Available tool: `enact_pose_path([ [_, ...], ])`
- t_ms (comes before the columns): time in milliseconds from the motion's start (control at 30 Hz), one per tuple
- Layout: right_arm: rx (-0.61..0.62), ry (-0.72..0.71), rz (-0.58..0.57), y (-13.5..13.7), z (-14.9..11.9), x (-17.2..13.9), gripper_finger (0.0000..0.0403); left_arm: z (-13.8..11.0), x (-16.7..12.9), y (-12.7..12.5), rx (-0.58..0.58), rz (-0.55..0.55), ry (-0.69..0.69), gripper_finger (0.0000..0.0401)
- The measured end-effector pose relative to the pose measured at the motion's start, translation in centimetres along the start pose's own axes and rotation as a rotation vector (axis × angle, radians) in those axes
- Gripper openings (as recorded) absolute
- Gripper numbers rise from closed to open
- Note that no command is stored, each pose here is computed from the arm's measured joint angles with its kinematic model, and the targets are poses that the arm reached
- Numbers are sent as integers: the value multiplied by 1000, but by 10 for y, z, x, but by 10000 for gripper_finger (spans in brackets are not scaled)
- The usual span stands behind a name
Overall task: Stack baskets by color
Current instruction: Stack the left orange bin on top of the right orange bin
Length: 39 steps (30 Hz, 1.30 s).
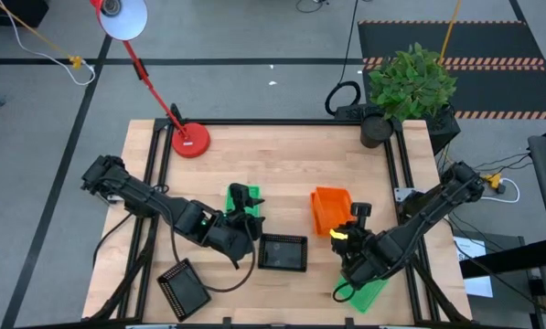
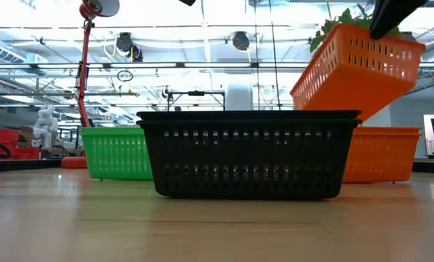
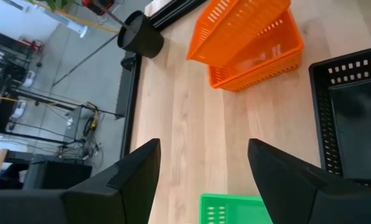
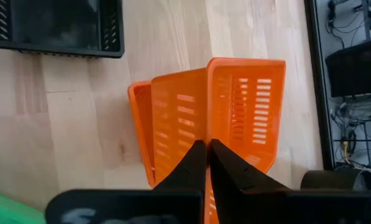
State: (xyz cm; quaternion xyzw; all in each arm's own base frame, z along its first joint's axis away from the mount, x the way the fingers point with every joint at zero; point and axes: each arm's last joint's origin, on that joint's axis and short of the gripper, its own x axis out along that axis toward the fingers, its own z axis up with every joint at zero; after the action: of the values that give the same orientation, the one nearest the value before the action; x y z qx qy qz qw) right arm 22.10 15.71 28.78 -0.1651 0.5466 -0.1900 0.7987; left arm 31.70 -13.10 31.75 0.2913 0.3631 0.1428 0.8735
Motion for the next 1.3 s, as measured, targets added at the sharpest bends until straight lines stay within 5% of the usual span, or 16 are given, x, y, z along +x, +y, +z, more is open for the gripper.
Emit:
enact_pose_path([
  [600, -8, 51, 31, 4, 0, 49, 1, 0, 3, 3, -10, -11, 7, 244],
  [900, 84, 104, 46, -2, -1, 69, 1, -1, 3, 3, -7, -11, 8, 243],
  [1300, 113, 85, 118, 3, 3, 74, 13, -1, 3, 3, -9, -11, 10, 243],
])
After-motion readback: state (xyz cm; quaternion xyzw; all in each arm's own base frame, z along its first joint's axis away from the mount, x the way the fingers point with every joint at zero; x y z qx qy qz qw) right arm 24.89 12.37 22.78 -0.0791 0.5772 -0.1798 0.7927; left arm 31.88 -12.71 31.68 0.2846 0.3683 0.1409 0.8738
